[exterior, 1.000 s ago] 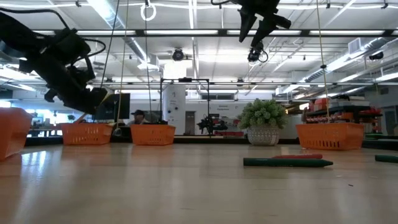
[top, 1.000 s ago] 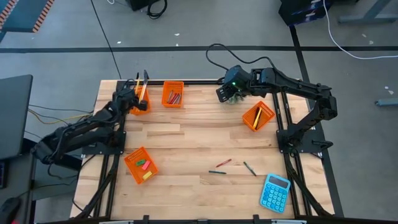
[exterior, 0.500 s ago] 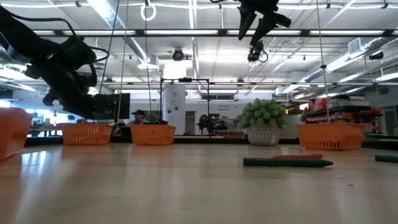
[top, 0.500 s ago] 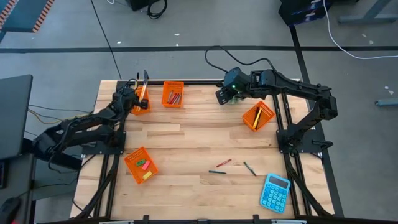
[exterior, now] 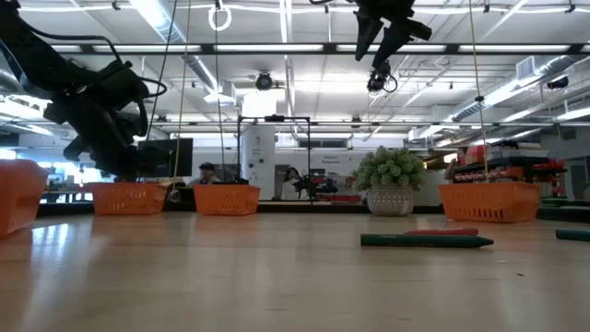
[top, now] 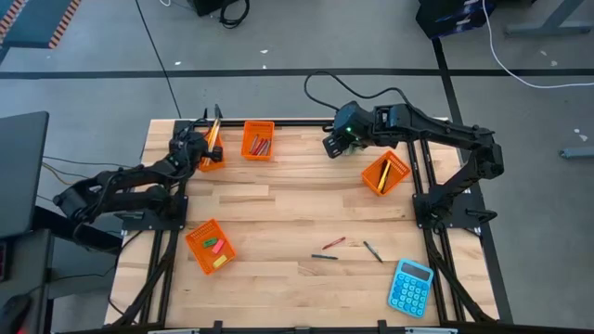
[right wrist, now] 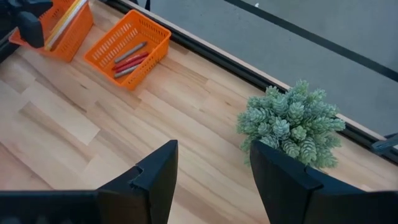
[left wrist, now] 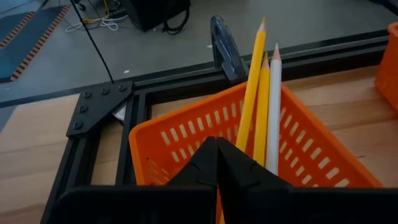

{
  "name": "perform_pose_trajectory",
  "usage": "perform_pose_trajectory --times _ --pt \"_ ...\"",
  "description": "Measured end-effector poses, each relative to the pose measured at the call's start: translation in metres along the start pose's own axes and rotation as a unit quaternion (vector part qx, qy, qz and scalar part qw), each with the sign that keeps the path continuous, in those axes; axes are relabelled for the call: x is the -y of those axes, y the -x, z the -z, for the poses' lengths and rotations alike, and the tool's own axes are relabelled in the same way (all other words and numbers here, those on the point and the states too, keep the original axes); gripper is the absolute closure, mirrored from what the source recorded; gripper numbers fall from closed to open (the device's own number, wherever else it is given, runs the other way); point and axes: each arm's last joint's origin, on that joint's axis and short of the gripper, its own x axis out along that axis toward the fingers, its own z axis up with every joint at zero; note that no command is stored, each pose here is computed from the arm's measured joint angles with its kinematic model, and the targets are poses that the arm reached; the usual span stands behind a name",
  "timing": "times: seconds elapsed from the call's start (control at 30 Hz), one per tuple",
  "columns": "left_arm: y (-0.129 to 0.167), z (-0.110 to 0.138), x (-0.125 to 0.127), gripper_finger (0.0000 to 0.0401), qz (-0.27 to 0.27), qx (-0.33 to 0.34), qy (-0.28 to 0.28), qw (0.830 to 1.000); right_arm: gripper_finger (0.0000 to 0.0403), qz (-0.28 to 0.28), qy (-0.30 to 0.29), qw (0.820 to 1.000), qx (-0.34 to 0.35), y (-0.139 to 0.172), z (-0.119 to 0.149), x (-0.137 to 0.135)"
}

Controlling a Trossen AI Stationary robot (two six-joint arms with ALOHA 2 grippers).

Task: Sort crayons/erasers/pens/pencils in bins
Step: Move the yellow pencil from the middle bin to the top left bin

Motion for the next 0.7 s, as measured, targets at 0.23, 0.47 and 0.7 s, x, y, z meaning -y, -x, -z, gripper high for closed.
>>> perform_pose_trajectory --times 0.23,0.47,0.7 --pt "-0.0002 0.0009 -0.0001 0.0367 -0.001 -0.004 -0.007 1.000 0.0197 0.003 -0.008 1.000 0.003 0.0000 -0.0002 0.0002" --pt "-0.0002 0.0010 0.0000 0.0370 0.002 -0.005 -0.004 1.000 0.0197 0.005 -0.012 1.000 0.005 0.0004 0.0002 -0.0003" --pt "-0.0002 0.0010 0.0001 0.0384 0.003 -0.005 -0.004 1.000 0.0197 0.011 -0.016 1.000 0.018 0.0010 -0.0003 -0.0014"
